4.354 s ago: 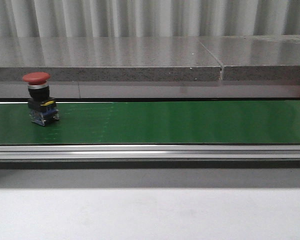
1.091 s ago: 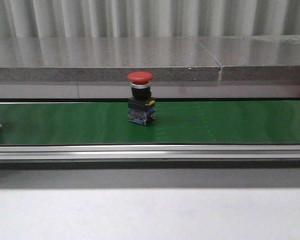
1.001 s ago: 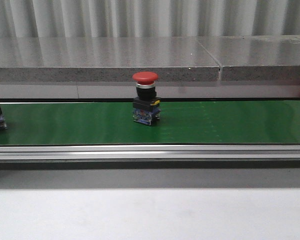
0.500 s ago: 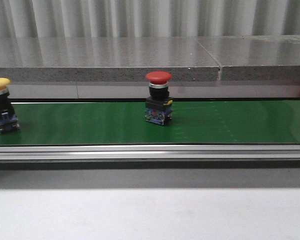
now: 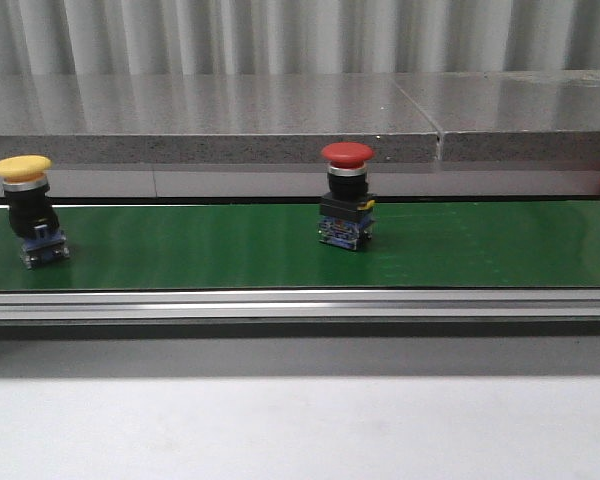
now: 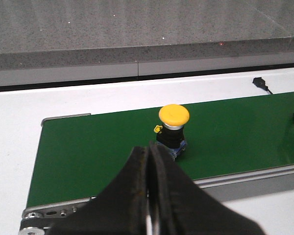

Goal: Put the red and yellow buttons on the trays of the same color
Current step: 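Reach the right gripper down onto the red button arriving on the belt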

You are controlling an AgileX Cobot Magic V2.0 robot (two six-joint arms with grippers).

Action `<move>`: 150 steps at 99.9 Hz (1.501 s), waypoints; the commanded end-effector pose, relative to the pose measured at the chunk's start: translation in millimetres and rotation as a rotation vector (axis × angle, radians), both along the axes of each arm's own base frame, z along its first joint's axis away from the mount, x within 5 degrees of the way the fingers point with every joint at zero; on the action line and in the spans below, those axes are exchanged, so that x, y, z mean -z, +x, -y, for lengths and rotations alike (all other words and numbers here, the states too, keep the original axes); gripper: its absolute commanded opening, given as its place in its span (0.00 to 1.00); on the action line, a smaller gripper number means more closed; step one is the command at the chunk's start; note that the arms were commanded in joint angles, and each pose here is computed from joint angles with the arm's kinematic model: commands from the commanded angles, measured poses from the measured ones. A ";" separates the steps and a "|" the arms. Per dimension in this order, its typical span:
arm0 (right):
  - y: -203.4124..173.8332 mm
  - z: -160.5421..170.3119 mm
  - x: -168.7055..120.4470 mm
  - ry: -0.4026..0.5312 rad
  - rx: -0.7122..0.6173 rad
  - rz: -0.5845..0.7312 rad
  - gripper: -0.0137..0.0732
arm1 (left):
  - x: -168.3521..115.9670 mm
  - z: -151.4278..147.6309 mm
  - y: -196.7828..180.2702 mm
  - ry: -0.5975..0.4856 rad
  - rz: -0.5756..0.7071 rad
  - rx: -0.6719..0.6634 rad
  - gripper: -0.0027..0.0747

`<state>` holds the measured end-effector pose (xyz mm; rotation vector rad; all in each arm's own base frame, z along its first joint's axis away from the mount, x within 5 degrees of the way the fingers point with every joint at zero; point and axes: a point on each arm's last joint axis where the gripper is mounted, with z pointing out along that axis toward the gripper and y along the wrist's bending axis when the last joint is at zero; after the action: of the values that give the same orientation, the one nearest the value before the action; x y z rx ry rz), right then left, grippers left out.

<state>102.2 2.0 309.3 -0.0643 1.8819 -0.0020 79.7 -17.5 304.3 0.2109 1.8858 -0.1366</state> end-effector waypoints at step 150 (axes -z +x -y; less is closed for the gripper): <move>162.8 -77.3 17.9 -0.056 -0.383 -0.426 0.89 | -14.7 0.6 1.2 -0.028 0.088 0.001 0.01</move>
<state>251.1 74.3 276.6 -0.5111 2.3617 0.2451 79.7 -17.5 304.3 0.2109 1.8858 -0.1366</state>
